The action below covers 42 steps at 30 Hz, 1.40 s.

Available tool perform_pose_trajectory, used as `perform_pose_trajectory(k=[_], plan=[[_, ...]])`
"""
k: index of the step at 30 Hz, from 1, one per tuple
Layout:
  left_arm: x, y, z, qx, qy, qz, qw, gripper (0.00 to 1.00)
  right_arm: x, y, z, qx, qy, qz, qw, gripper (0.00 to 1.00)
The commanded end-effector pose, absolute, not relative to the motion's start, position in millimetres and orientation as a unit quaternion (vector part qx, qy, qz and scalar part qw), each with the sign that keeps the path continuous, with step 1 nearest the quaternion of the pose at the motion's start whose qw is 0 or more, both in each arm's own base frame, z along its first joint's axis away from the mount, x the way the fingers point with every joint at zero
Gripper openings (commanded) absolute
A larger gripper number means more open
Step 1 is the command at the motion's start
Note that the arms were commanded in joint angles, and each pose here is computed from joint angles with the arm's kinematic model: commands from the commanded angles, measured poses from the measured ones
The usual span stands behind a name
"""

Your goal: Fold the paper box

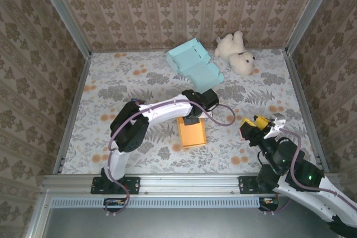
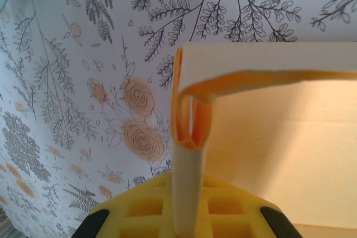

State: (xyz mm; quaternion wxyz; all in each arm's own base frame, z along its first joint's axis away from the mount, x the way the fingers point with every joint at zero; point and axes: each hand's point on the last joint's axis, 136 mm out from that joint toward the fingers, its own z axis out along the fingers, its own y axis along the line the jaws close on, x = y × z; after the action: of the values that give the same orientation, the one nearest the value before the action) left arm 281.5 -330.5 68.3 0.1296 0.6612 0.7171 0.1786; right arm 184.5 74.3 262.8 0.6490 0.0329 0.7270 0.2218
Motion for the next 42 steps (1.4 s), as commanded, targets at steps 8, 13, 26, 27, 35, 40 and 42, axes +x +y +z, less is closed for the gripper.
perform_pose_trajectory(k=[8, 13, 26, 27, 35, 40, 42], plan=[[318, -339, 30, 0.652, 0.713, 0.214, 0.141, 0.0, 185, 80, 257, 0.03, 0.729, 0.232, 0.643, 0.56], [328, -334, 12, 0.64, 0.733, 0.194, 0.126, 0.0, 186, 82, 255, 0.029, 0.732, 0.23, 0.64, 0.56], [335, -322, 0, 0.63, 0.754, 0.161, 0.091, 0.03, 189, 88, 249, 0.023, 0.738, 0.228, 0.634, 0.56], [337, -324, 6, 0.629, 0.754, 0.161, 0.098, 0.04, 190, 88, 249, 0.024, 0.739, 0.227, 0.634, 0.56], [343, -339, 52, 0.626, 0.748, 0.158, 0.153, 0.24, 190, 87, 247, 0.024, 0.74, 0.223, 0.634, 0.56], [346, -348, 75, 0.623, 0.741, 0.167, 0.186, 0.41, 191, 88, 247, 0.023, 0.741, 0.221, 0.633, 0.56], [348, -351, 84, 0.618, 0.74, 0.173, 0.2, 0.42, 191, 87, 247, 0.023, 0.741, 0.221, 0.633, 0.56]])
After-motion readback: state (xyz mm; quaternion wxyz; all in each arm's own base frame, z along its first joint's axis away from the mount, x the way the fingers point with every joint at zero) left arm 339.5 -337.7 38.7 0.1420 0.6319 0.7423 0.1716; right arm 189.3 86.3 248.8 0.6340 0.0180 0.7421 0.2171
